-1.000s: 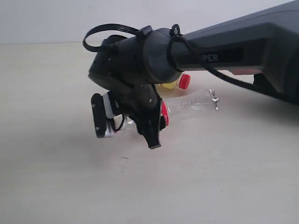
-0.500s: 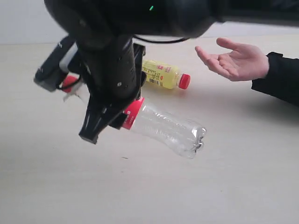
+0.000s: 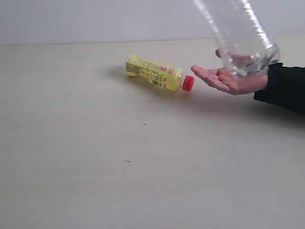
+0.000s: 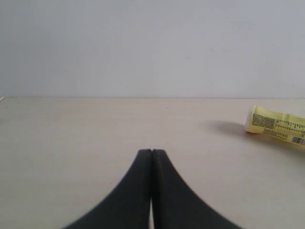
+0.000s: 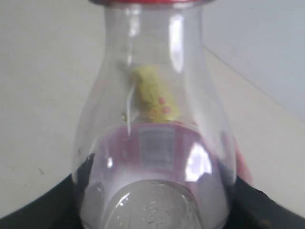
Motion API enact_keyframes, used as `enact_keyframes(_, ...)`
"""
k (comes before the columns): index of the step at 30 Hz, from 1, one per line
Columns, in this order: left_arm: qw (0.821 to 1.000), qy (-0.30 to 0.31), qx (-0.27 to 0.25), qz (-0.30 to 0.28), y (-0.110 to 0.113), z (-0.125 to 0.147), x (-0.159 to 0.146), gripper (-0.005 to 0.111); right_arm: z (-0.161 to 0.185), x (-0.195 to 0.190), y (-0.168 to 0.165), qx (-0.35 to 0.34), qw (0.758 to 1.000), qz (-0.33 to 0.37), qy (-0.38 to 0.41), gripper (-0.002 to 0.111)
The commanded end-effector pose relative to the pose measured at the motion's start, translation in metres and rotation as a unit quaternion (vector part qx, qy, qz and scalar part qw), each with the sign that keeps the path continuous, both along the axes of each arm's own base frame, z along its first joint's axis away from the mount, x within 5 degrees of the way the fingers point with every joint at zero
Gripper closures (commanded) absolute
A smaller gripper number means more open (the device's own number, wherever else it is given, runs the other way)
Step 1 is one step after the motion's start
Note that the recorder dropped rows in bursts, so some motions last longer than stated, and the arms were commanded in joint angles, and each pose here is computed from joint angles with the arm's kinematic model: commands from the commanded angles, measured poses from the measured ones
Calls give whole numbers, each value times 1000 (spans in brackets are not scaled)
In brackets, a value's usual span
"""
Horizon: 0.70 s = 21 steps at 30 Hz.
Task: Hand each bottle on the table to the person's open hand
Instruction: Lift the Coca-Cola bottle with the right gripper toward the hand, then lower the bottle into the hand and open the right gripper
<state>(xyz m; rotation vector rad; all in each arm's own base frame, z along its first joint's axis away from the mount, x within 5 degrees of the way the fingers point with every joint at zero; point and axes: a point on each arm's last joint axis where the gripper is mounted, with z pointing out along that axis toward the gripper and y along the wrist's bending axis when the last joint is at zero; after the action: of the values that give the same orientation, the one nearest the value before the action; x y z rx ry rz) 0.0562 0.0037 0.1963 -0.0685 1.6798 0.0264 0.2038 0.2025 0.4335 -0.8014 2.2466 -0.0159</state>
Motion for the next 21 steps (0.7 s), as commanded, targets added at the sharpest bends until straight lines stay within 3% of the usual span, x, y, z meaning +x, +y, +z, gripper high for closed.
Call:
enact_keyframes(1,1000,-2,-4,1,0,-1,0,107,-5,20,-38,0,997,-79,11,108)
enact_keyframes(10,1000,-2,-4,1,0,-1,0,107,-58,83,-76,42,976,-137,164,108)
enact_keyframes(21,1000,-2,-4,1,0,-1,0,107,-152,159,-95,12,944,-194,268,108)
